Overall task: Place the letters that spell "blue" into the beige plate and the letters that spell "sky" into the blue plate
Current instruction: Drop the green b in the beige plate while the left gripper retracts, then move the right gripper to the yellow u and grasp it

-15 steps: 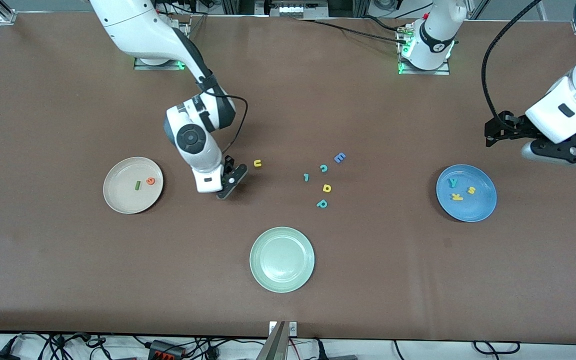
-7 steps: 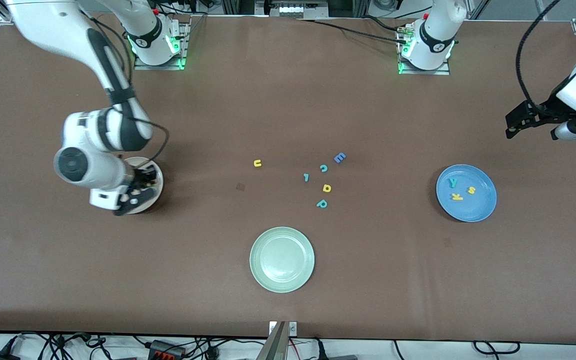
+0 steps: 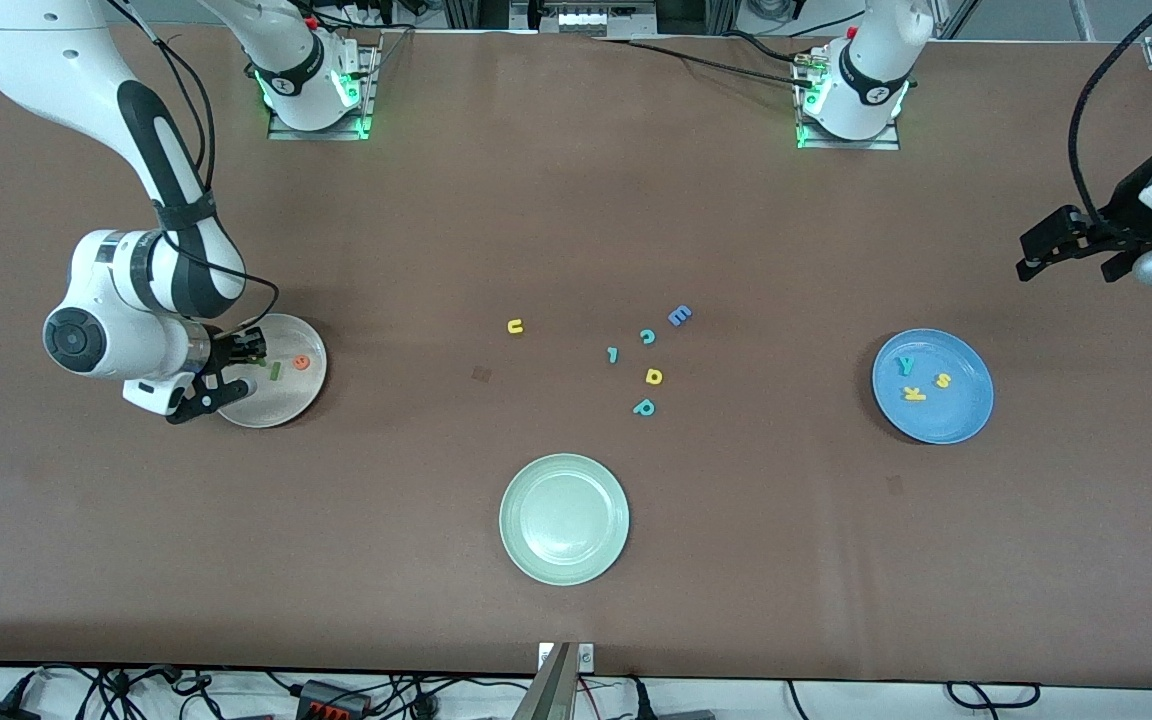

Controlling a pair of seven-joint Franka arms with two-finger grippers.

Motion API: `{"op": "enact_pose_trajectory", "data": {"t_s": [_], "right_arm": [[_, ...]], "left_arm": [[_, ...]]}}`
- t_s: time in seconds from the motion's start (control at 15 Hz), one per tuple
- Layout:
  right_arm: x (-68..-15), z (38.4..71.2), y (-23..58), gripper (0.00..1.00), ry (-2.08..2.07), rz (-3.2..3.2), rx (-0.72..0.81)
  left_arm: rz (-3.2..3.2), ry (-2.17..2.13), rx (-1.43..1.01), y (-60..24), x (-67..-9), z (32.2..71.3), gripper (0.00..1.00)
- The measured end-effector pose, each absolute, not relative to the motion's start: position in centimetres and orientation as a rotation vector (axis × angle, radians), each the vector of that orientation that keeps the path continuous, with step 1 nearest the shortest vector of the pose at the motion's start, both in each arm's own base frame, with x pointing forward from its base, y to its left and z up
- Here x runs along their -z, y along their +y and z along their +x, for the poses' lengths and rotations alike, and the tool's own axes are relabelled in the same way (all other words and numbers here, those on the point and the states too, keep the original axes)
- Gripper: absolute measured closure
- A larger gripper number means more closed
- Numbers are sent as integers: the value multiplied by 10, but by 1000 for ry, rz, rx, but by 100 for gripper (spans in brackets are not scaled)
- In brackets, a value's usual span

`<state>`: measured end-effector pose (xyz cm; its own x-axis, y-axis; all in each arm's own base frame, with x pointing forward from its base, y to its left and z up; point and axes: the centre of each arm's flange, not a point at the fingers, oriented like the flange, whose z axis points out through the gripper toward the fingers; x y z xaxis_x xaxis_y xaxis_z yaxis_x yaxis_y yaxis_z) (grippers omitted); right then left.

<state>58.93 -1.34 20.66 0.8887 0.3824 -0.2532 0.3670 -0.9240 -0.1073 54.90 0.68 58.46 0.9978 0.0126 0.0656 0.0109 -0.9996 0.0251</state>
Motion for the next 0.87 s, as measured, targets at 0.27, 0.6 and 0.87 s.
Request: {"op": "enact_pose_trajectory", "data": {"t_s": [0.27,0.6,0.87], "right_arm": [[-206,593,-22,48,-569,-3007,-403],[-243,615,17,1,-586,-3021,-279],[-264,614,146,0,-499,-3039,-217]], "left_arm": [[3117,24,-88,8,-584,548,0],[3118,21,-42,7,-584,545,0],[3126,14,5,7,-594,541,0]]}}
